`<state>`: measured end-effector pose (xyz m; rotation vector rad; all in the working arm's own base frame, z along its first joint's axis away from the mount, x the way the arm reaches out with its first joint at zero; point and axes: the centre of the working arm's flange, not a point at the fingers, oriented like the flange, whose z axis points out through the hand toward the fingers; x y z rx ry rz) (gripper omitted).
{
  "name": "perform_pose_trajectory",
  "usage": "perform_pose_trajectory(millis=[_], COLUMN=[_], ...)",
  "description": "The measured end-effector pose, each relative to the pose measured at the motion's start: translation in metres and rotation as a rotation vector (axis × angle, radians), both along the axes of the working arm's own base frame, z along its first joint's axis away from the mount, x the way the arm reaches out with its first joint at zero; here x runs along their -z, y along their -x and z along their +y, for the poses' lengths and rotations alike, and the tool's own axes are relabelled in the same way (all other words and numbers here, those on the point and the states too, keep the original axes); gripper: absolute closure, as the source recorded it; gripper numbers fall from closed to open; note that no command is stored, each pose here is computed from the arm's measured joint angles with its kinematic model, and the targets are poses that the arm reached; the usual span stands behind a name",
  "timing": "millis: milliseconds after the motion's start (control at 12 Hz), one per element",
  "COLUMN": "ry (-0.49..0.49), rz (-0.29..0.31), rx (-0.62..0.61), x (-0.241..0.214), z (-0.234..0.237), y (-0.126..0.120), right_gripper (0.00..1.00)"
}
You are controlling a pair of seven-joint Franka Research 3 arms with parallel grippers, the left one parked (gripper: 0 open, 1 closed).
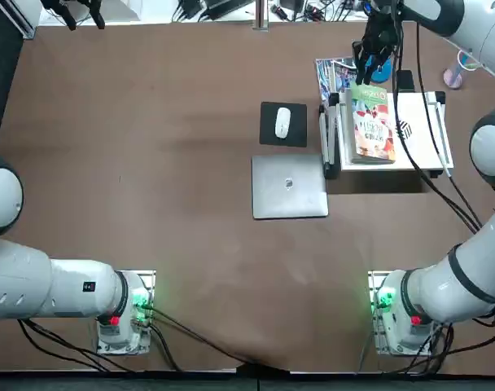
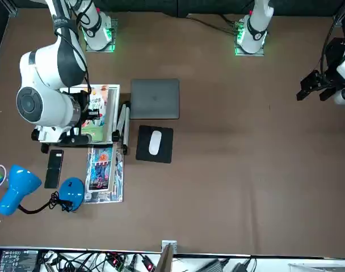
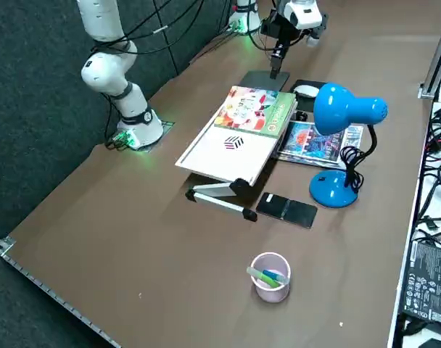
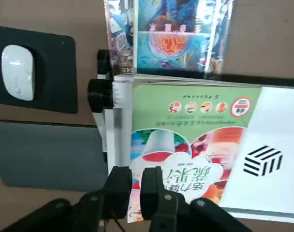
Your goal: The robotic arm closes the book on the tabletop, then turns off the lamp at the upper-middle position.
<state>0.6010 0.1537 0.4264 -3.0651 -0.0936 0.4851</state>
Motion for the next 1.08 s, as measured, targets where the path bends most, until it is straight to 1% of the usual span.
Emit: perform_pose_trajectory(millis=[167, 250, 417, 500, 583, 833, 917, 1000, 1083], ry=[0.038, 0.059, 0.08, 0.087, 0.095, 0.125, 0.141, 0.164, 0.172], rz=[-0.017, -0.042, -0.103, -0.13, -0.159, -0.233, -0.256, -0.3, -0.314], rx=[-0.006, -0.01, -0.015, -0.017, -0.022, -0.05, -0.064, -0.092, -0.112], x=[-0.001, -0.002, -0.004, -0.002, 0.002, 0.026, 0.037, 0.055, 0.061], z=[-0.003, -0.004, -0.009, -0.01, -0.011, -0.011, -0.011, -0.018, -0.024], y=[-0.002, -0.005, -0.013, -0.018, -0.024, -0.042, -0.048, -0.06, -0.065], right_gripper=[0.81, 0.81, 0.87, 0.87, 0.89, 0.92, 0.95, 0.96, 0.97])
